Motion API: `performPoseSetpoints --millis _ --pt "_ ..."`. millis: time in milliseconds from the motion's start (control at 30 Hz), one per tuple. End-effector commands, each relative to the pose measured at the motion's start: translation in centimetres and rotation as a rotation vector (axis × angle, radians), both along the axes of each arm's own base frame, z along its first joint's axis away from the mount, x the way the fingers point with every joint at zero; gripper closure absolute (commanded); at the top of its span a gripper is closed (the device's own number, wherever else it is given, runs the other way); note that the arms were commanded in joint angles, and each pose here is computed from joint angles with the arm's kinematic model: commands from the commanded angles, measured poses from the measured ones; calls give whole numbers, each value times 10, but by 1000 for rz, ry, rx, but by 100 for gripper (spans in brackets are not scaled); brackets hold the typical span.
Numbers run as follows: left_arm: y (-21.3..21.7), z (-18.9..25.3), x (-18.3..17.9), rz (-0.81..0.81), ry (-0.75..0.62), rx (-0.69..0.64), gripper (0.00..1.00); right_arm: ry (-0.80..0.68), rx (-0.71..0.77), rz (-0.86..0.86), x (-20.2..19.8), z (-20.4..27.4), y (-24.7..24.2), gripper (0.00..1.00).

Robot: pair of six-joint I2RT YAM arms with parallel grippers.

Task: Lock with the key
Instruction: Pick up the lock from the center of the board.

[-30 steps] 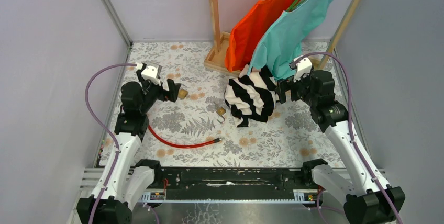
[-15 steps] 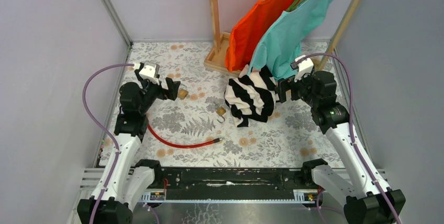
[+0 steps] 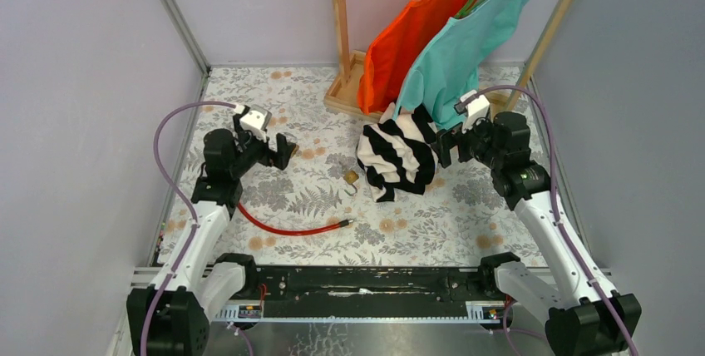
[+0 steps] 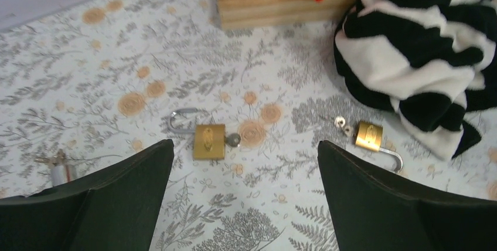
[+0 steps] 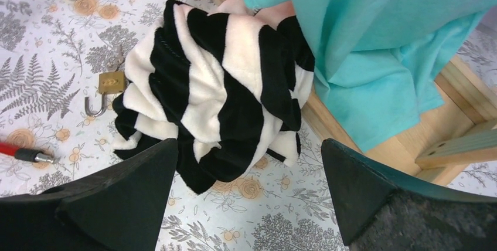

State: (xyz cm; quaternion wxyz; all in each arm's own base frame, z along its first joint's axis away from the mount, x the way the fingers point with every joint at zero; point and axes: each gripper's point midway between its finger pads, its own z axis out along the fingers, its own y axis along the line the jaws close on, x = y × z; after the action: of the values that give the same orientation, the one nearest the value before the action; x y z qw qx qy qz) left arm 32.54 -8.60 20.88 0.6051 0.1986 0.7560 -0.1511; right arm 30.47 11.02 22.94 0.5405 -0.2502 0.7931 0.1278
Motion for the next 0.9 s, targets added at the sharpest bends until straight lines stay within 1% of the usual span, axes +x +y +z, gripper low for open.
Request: performPoseSetpoints --millis 0,133,267,500,633,667,767,867 --pt "-12 -19 0 -89 -33 97 0 -17 4 98 -1 1 18 1" --pt "-19 -36 -2 -102 5 106 0 28 -24 152 0 -12 43 1" --pt "-16 -40 1 -71 12 103 0 58 -88 232 -3 -26 86 1" --pt "2 -39 14 52 30 99 0 139 -113 371 -12 -57 164 1" --pt "13 -39 21 125 44 103 0 172 -157 422 -20 -82 203 0" --pt "15 -39 22 137 47 100 0 181 -170 435 -24 -87 214 2" --pt "22 -37 24 166 54 95 0 224 -195 425 -22 -105 233 5" --pt "27 -35 24 182 46 88 0 299 -207 386 -12 -124 245 9"
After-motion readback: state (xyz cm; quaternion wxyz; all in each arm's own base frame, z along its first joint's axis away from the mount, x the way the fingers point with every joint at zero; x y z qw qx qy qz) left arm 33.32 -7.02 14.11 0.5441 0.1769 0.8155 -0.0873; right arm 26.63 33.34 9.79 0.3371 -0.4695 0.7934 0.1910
